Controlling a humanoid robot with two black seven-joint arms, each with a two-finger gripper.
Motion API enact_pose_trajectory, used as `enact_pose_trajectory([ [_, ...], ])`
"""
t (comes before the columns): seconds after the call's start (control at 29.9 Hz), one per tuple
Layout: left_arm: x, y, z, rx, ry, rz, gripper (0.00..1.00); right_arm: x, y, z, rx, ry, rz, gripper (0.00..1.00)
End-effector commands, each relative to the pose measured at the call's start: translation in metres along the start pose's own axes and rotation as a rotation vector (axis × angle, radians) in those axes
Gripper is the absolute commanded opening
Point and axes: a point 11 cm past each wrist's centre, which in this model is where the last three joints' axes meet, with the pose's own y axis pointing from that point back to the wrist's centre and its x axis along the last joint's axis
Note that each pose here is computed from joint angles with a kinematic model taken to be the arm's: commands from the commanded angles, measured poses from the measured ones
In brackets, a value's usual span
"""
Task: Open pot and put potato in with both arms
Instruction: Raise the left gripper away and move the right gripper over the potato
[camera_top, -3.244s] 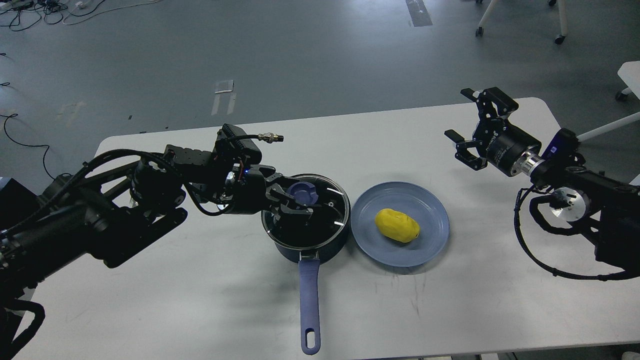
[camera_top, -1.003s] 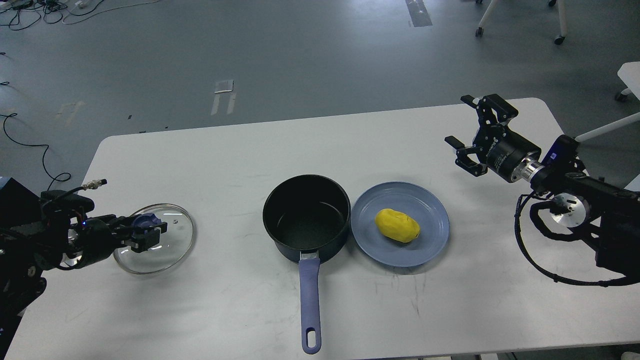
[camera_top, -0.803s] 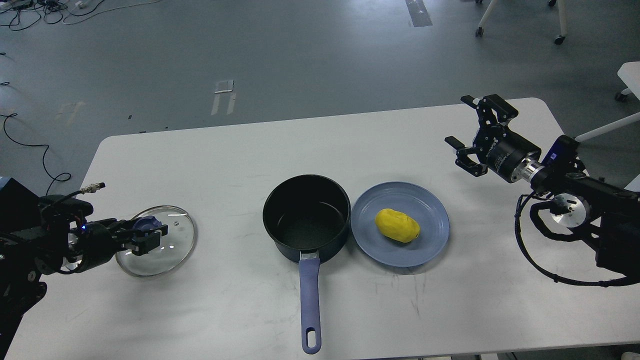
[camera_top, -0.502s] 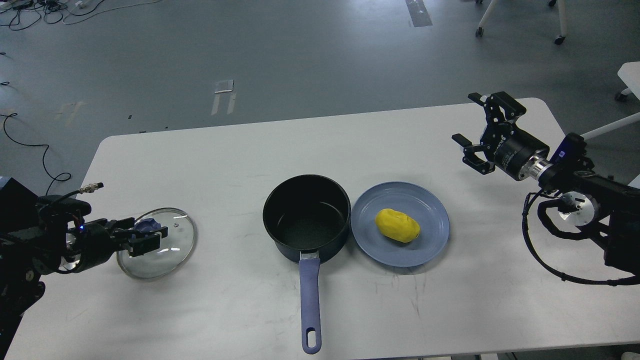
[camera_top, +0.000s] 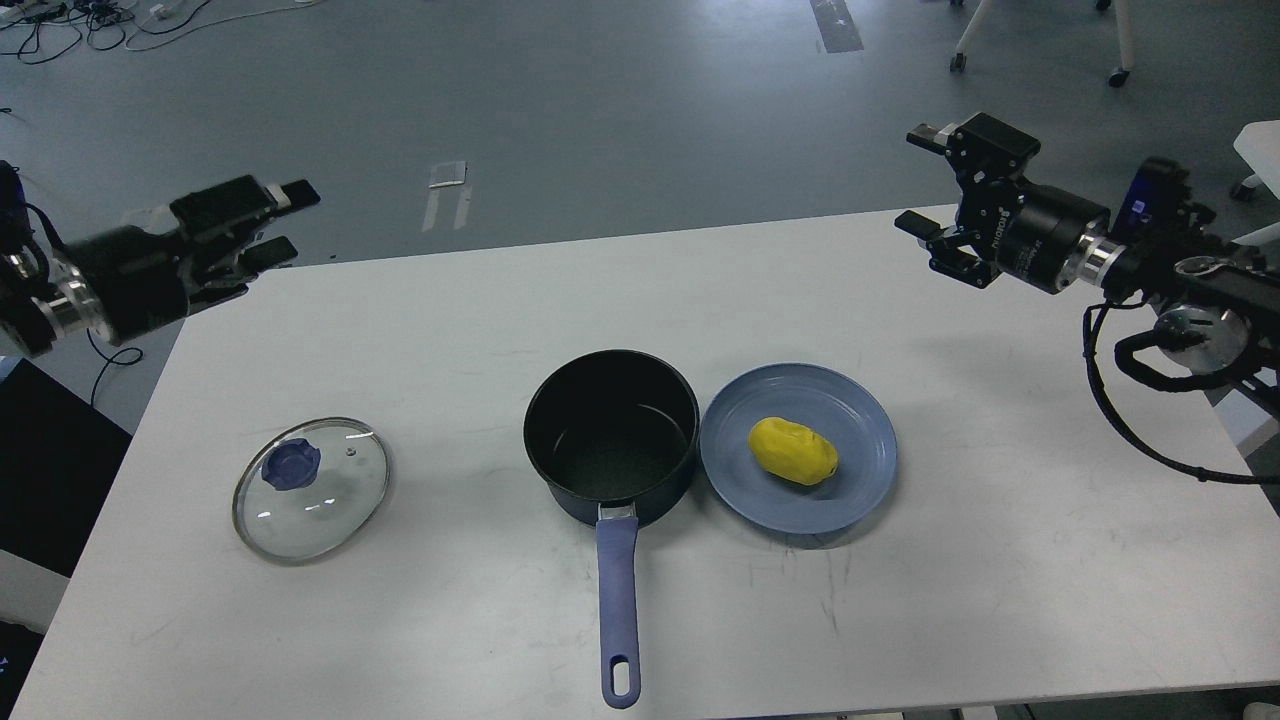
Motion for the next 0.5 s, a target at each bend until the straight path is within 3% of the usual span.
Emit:
enact_pose_trajectory([
  [0.0, 0.006, -0.010, 0.017, -0.145, 0.201, 0.082, 0.98, -0.017, -0.019, -0.039, -0.063, 0.238, -0.166, 1.00],
  [0.2, 0.007, -0.009, 0.003, -0.160, 0.287, 0.128, 0.98, -0.067, -0.048, -0.069, -0.232, 0.709, -0.490, 1.00],
  [0.47, 0.003, -0.012, -0.004, -0.166, 0.330, 0.133, 0.98, -0.128, -0.071, -0.062, -0.417, 1.176, -0.853, 1.00],
])
